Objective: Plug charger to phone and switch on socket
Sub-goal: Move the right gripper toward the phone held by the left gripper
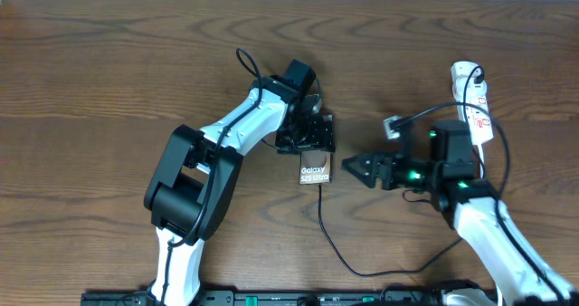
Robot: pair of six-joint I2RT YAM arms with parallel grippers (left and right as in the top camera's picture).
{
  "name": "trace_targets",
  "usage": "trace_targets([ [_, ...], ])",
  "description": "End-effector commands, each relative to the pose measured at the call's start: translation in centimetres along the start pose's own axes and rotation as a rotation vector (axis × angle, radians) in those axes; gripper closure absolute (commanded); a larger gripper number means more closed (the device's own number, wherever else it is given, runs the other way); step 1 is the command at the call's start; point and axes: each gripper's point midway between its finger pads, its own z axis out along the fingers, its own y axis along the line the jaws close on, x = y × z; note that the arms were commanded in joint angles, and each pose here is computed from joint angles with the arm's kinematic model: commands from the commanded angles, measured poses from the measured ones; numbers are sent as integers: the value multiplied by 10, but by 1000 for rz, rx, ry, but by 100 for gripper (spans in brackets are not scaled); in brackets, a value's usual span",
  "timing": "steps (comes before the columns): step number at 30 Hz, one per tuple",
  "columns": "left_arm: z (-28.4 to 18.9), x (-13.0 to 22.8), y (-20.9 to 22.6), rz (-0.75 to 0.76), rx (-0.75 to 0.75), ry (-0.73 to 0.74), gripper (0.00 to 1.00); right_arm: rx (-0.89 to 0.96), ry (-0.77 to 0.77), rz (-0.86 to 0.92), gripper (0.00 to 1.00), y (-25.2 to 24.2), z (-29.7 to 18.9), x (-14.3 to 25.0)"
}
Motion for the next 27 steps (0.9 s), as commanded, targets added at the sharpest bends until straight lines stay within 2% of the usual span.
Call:
trace_targets([
  [1,12,11,2,-3,22,53,23,112,24,50,30,-20,16,5],
  [7,12,12,1,-3,27,59,23,117,29,-11,29,-23,48,4],
  [17,10,22,-14,26,122,108,22,156,47,76,31,-42,98,18],
  [21,9,25,-15,51,133,120,23,148,31,64,43,-41,99,13],
  [27,11,21,-7,55,83,99,22,145,28,62,50,-41,99,12],
])
